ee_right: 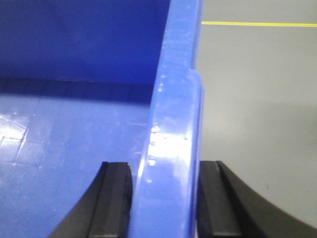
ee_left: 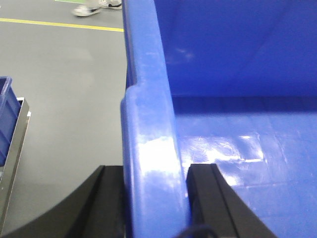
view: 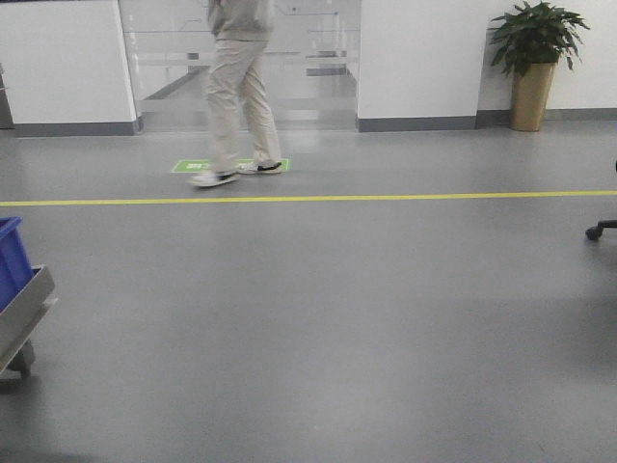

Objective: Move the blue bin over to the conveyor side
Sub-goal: 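Hold the blue bin with both grippers while the base turns away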

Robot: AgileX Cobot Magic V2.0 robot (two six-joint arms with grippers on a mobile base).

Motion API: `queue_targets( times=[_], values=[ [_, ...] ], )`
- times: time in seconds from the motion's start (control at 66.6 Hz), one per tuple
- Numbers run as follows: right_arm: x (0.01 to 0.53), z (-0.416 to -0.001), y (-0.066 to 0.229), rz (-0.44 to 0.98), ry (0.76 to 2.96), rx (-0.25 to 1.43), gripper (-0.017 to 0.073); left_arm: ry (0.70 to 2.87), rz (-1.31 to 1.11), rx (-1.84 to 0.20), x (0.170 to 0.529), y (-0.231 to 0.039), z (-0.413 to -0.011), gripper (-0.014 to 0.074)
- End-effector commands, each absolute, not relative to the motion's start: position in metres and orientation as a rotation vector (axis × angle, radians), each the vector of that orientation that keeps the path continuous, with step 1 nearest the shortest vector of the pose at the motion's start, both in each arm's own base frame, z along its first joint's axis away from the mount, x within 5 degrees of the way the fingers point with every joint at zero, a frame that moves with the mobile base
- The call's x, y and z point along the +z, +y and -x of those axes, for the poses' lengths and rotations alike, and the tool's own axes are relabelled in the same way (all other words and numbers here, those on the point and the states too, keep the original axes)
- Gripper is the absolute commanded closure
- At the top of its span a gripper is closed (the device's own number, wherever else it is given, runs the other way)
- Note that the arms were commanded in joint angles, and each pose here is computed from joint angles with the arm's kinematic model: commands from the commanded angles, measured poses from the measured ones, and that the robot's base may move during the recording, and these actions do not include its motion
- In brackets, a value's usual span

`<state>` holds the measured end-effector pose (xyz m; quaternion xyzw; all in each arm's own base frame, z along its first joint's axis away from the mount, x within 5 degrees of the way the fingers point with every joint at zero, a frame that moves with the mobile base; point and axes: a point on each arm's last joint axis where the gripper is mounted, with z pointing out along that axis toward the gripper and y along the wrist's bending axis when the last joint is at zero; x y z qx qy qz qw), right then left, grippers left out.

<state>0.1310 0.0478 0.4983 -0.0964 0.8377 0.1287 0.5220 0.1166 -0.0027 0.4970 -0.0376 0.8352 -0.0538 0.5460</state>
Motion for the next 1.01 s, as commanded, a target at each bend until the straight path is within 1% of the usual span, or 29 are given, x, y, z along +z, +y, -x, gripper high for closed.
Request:
queue_targets(
  times=[0.0, 0.991],
  values=[
    [0.514, -0.1272, 0.0349, 0.224, 1.859, 0.159, 0.0638, 1.814, 0.078, 0.005, 0.515, 0.0054, -0.1115, 0.0607],
    [0.5139, -0.1298, 0.0358, 0.224, 1.857, 0.16, 0.0638, 1.814, 0.078, 0.005, 0.515, 0.0054, -0.1115, 0.0607]
  ],
)
